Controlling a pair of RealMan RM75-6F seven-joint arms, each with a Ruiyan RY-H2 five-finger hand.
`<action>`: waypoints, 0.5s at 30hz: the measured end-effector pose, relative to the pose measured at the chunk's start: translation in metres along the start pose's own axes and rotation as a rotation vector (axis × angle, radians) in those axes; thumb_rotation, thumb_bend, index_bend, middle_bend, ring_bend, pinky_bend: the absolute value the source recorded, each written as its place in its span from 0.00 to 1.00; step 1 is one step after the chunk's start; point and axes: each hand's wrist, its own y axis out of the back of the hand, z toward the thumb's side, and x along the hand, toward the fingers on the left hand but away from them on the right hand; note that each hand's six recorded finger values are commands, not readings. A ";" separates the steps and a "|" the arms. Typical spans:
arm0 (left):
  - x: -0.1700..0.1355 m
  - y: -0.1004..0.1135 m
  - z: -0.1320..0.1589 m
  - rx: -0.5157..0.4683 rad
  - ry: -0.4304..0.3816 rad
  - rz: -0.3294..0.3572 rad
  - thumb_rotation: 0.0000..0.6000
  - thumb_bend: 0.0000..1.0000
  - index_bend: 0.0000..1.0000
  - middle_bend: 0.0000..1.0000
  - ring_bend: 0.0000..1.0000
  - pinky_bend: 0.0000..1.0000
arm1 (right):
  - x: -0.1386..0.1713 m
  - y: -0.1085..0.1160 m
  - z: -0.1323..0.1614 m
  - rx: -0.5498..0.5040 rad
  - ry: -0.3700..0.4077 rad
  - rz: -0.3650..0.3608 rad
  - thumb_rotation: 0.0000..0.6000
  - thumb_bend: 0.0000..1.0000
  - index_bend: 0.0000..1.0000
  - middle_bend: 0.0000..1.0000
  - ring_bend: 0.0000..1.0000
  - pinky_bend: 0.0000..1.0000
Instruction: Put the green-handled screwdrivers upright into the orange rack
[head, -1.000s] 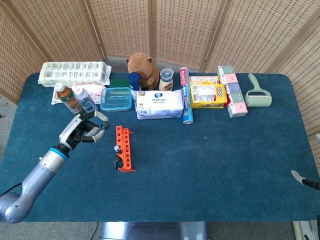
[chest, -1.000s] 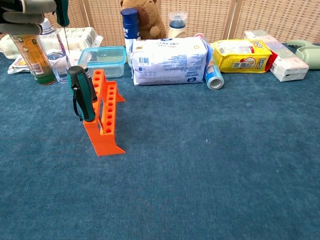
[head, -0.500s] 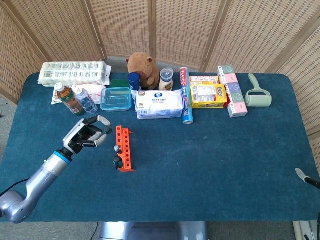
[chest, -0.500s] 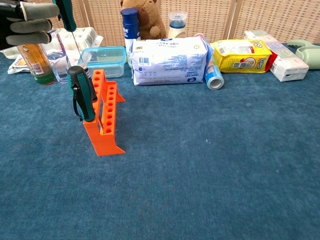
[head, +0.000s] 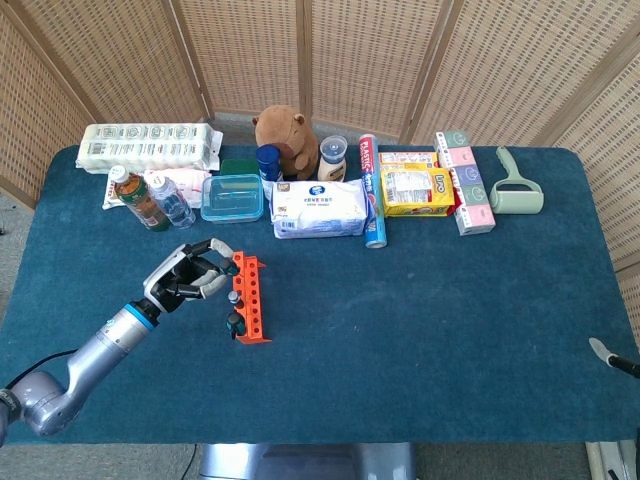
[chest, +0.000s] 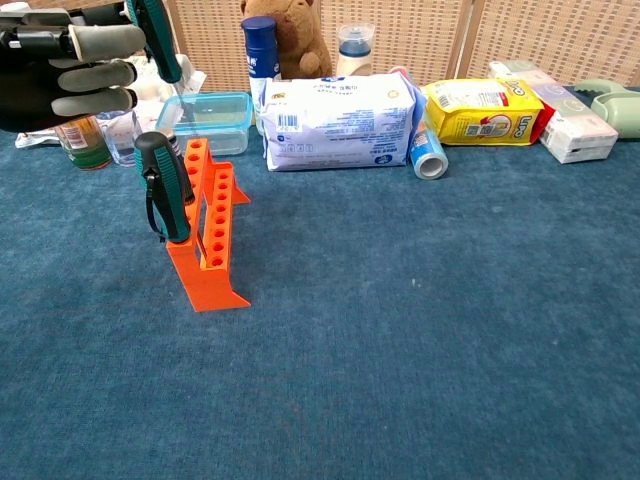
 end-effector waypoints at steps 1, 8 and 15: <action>0.000 0.000 -0.001 -0.002 0.000 0.001 1.00 0.50 0.56 0.96 0.97 0.99 | 0.000 0.000 0.000 -0.002 -0.001 0.001 1.00 0.09 0.07 0.06 0.00 0.00; 0.001 0.004 -0.005 0.006 0.008 0.011 1.00 0.50 0.56 0.96 0.97 0.99 | 0.000 0.000 -0.001 -0.007 -0.005 0.007 1.00 0.09 0.07 0.06 0.00 0.00; 0.000 0.008 -0.006 -0.002 0.009 0.023 1.00 0.50 0.56 0.96 0.97 0.99 | 0.000 -0.001 -0.001 -0.011 -0.007 0.020 1.00 0.09 0.07 0.06 0.00 0.00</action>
